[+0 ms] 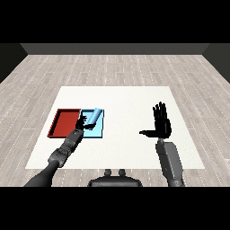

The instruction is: Pick the blue can and put it in the blue box

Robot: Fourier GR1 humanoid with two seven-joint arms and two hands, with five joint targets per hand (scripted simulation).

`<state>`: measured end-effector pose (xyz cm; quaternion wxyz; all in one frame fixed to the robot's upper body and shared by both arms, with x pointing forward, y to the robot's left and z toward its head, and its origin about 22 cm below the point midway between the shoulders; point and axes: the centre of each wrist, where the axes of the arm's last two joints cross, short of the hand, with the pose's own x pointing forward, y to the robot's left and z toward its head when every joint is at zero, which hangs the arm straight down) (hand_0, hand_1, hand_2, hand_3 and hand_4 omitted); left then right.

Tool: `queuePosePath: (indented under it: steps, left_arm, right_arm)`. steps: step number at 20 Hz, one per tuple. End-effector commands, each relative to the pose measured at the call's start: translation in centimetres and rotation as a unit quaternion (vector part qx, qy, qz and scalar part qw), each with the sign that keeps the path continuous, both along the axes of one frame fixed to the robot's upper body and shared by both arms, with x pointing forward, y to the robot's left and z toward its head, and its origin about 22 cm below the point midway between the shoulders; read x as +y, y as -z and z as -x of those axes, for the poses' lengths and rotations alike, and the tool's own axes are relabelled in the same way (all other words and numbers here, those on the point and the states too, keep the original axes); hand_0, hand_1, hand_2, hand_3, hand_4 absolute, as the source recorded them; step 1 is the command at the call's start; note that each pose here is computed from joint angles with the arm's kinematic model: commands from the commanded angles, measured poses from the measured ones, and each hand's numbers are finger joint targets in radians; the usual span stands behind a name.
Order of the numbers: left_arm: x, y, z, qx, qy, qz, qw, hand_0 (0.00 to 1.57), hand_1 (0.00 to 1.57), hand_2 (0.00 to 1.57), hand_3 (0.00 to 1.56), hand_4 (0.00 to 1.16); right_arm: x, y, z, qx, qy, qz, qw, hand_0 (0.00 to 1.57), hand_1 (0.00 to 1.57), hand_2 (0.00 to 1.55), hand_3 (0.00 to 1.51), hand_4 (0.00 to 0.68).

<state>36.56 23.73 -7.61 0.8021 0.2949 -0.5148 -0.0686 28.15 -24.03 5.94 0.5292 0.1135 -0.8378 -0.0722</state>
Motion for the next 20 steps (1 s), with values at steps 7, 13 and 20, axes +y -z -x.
queuePosePath:
  steps: [7,13,20]
  left_arm:
    - [0.6,-2.0,-1.36,-0.133,-0.051,0.011,0.99,0.0,0.0,0.0,0.0,0.0]
    - [-3.8,-8.7,-4.87,-0.388,0.127,0.12,0.905,0.0,0.0,0.0,0.0,0.0]
    - [-2.9,-4.7,0.08,-0.395,0.249,0.274,0.841,0.0,0.0,0.0,0.0,0.0]
  right_arm:
    - [0.5,0.8,0.6,-0.012,-0.006,0.01,0.9999,0.0,0.0,0.0,0.0,0.0]
    - [0.3,0.6,1.4,-0.002,-0.012,0.039,0.9991,0.0,0.0,0.0,0.0,0.0]
    - [0.2,1.8,1.4,0.026,-0.036,0.063,0.9971,0.0,0.0,0.0,0.0,0.0]
